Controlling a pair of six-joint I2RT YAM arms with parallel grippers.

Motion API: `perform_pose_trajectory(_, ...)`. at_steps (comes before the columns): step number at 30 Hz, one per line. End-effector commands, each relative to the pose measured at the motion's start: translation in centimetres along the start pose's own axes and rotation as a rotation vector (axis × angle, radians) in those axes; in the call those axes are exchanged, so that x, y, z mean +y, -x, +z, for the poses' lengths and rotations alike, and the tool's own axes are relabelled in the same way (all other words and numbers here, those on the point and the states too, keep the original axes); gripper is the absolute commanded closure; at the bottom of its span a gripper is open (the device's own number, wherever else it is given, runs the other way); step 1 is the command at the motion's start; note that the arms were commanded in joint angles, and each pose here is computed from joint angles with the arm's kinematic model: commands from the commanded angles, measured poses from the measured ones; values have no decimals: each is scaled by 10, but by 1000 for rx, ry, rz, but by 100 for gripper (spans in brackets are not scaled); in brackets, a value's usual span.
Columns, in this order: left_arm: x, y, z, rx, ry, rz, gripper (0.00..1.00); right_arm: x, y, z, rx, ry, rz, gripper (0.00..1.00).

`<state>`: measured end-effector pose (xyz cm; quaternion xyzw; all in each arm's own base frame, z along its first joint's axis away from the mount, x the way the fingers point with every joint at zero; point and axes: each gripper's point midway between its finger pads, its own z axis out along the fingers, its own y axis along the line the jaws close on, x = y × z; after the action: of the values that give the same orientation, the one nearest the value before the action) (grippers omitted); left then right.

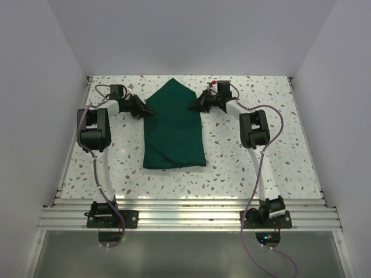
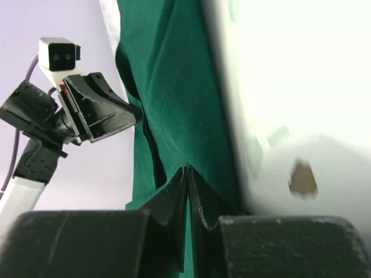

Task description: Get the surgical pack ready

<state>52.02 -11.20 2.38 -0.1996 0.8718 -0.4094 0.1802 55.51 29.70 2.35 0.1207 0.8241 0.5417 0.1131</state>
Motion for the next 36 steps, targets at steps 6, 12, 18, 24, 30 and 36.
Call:
perform_pose_trajectory(6,-10,36,-2,-97,-68,30,79,28,35,5,-89,43,-5,92)
perform_pose_trajectory(12,6,43,15,-110,-62,-60,79,11,40,10,-122,24,43,92)
perform_pose_trajectory(18,19,53,25,-133,-93,-142,78,-16,58,15,-190,-41,94,92)
perform_pose_trajectory(24,11,76,23,-178,-159,-166,78,-9,90,12,-300,28,158,91)
perform_pose_trajectory(30,-4,105,22,-210,-212,-158,74,-1,116,8,-371,89,211,90)
perform_pose_trajectory(36,-19,123,2,-234,-240,-113,69,1,128,-16,-393,65,199,89)
